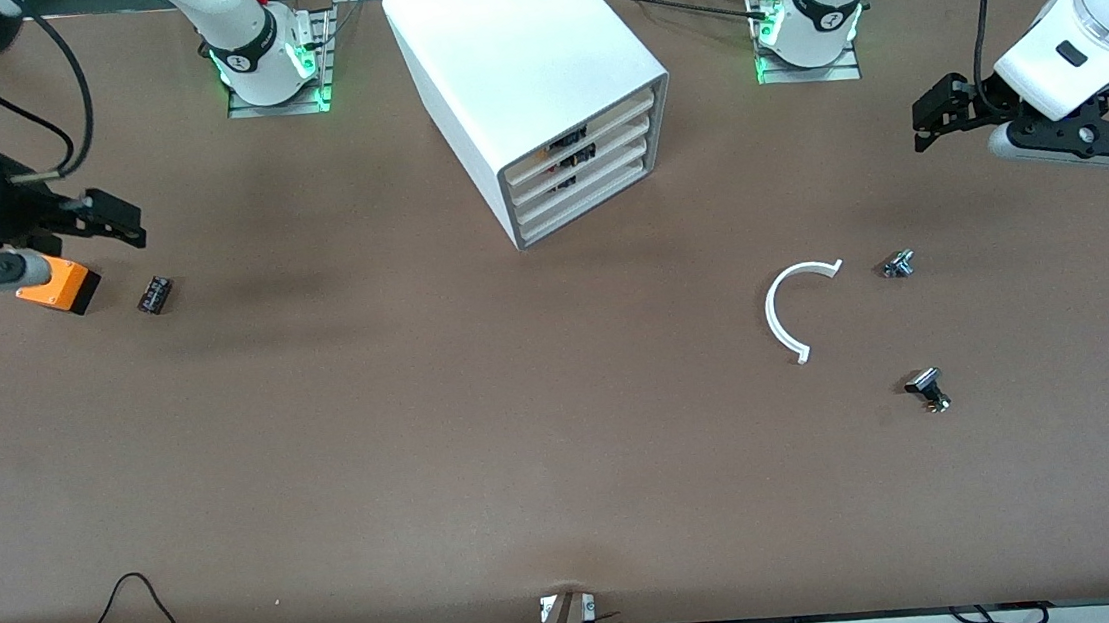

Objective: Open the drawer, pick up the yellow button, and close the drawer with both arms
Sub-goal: 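Move the left gripper to the cabinet drawer while the right gripper approaches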

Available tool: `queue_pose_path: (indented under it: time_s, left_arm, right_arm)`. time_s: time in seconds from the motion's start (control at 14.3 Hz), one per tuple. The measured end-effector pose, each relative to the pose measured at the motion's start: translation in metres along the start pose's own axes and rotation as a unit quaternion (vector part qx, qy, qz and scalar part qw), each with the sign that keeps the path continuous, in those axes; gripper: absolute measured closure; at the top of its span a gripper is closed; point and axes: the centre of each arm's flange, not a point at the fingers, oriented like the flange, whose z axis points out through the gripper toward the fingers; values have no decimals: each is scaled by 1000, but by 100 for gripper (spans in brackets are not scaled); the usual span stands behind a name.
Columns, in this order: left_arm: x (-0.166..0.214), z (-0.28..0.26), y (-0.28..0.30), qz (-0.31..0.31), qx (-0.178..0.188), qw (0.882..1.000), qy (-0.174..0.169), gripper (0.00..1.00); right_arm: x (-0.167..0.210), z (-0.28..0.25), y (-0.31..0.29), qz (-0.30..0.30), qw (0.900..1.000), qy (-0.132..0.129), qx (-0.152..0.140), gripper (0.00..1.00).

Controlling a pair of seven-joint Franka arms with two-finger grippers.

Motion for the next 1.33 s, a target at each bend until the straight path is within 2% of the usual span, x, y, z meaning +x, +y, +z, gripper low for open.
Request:
queue_pose_path:
  time_s: [0.28, 0.7, 0.84, 0.98, 1.12, 1.33]
  left_arm:
    - [-4, 3, 1, 1, -1, 1000, -18, 0]
    - [-4, 4, 22, 20, -1, 1000, -22, 0]
    - [-6, 8, 32, 24, -39, 998, -36, 0]
    - [-8, 21, 45, 30, -93, 992, -75, 0]
    - [-5, 42, 63, 41, -157, 979, -126, 0]
    - [11, 76, 97, 57, -240, 953, -173, 0]
  right_arm:
    - [26, 46, -1, -4, 999, -33, 0, 0]
    - [53, 96, -19, -21, 999, -47, 1, 0]
    - [60, 109, -33, -23, 999, -46, 2, 0]
    - [63, 114, -49, -9, 999, -41, 2, 0]
    - [62, 118, -74, 5, 999, -39, 0, 0]
    - [61, 127, -105, 32, 999, -37, -5, 0]
